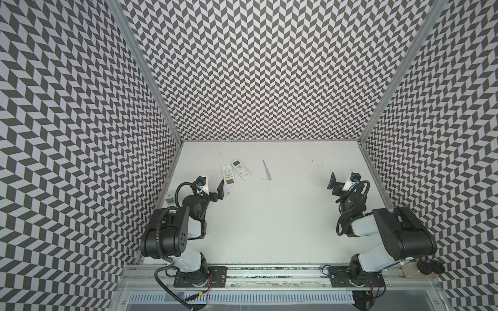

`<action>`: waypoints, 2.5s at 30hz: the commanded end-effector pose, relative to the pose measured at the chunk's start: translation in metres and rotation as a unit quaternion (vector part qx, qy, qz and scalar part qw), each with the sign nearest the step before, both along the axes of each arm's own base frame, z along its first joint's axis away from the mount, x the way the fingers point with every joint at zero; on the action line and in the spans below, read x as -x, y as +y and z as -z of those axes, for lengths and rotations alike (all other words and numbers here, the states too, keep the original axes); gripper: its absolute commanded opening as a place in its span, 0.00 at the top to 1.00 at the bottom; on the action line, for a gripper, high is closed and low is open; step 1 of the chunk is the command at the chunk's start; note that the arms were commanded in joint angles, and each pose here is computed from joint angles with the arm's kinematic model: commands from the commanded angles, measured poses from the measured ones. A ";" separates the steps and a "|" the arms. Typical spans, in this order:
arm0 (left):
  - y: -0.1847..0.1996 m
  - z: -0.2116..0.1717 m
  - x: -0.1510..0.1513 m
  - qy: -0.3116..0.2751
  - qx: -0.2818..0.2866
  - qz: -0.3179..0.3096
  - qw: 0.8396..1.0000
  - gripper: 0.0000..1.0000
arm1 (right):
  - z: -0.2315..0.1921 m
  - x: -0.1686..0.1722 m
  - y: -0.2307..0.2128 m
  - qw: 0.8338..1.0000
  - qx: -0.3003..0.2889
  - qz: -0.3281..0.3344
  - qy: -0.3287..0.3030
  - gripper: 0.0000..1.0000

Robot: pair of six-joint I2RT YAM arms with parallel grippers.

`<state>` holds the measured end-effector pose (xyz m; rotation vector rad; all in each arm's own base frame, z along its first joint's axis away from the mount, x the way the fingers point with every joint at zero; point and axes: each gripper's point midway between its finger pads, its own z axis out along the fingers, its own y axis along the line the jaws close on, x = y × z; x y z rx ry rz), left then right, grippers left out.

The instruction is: Unload the batteries from the remote control

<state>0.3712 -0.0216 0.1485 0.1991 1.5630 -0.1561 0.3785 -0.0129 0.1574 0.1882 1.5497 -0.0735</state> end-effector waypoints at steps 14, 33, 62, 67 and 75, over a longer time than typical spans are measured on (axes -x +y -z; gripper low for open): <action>-0.008 -0.004 -0.005 -0.003 -0.013 0.001 1.000 0.00 | -0.005 0.001 0.002 1.000 -0.002 -0.018 -0.015 0.01; 0.010 -0.056 -0.048 0.086 -0.010 -0.035 0.996 0.00 | -0.137 0.030 0.068 0.983 -0.134 -0.101 -0.076 0.01; -0.023 -0.140 -0.032 0.139 0.015 0.037 0.990 0.00 | -0.027 -0.023 0.309 0.907 -0.042 -0.336 0.251 0.01; -0.019 -0.147 -0.025 0.128 0.014 0.036 0.991 0.00 | -0.013 -0.011 0.335 0.893 -0.042 -0.366 0.259 0.01; -0.008 -0.147 -0.026 0.139 0.027 0.044 0.989 0.00 | 0.006 -0.008 0.365 0.868 -0.033 -0.410 0.278 0.01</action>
